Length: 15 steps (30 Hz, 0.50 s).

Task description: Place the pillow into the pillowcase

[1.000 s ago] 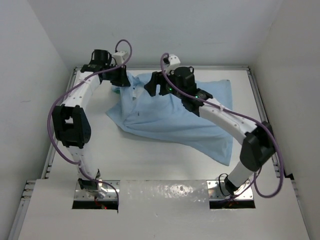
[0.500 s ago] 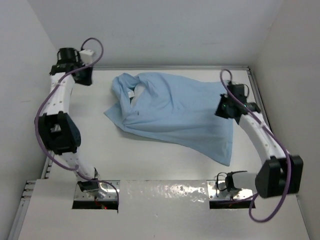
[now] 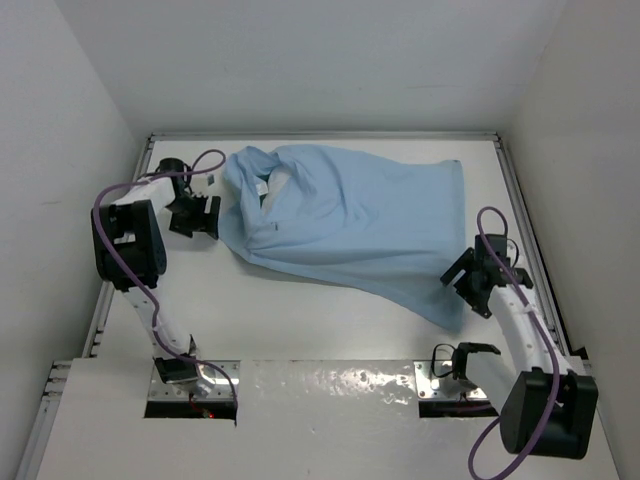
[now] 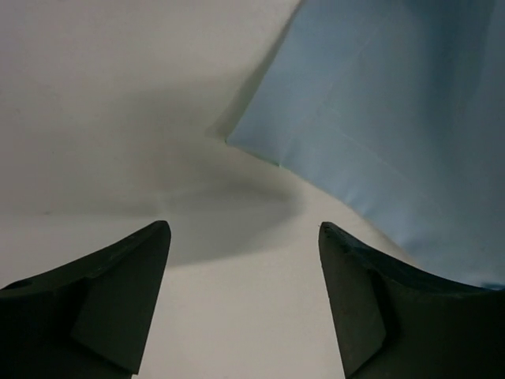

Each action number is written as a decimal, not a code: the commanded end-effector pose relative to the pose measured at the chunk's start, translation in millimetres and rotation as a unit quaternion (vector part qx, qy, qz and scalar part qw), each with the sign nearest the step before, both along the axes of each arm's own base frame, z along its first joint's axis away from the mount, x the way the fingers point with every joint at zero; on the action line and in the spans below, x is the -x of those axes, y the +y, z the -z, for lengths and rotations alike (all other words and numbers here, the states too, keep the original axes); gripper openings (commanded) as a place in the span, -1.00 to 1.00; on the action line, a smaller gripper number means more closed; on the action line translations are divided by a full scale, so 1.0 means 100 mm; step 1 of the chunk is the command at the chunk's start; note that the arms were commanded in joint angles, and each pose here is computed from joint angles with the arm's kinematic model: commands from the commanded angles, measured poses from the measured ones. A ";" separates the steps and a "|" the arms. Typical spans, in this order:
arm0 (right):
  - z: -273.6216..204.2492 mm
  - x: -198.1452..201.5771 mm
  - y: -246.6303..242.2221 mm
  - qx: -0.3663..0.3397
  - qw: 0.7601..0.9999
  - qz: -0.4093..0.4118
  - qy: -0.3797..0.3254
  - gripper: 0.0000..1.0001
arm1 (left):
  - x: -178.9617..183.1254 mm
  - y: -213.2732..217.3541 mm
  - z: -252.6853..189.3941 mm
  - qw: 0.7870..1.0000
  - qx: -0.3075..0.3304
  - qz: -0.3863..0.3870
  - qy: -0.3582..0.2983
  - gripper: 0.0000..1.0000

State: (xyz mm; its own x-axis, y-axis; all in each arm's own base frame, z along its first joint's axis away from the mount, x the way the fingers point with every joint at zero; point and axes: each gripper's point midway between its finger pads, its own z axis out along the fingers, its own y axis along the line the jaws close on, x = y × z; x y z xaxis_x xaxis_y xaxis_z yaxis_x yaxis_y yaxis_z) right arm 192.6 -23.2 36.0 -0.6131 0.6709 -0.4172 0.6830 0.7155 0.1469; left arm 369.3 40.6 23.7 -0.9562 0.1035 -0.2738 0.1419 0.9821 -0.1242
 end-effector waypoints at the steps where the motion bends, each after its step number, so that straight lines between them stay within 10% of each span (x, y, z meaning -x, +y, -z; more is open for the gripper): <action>1: 0.02 0.08 -0.11 0.025 0.999 0.041 -0.002 0.74 | -0.46 -0.05 -0.23 0.996 0.028 -0.033 -0.079 0.49; 11: 0.76 0.35 0.11 -0.032 0.998 0.045 0.015 0.70 | -0.25 -0.34 0.26 0.996 0.087 -0.026 -0.021 0.50; 15: 0.82 0.32 0.12 -0.034 0.999 0.038 0.013 0.05 | -0.35 -0.45 0.26 0.994 0.104 -0.022 -0.028 0.15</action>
State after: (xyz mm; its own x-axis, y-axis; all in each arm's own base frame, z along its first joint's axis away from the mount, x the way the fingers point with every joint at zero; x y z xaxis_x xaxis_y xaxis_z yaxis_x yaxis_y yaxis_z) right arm 182.5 -31.4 -15.0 -0.5425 0.6985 -0.4666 0.7294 0.6673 0.1509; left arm 408.0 19.8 15.7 -0.9294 0.0038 -0.3692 0.0978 0.9667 -0.2363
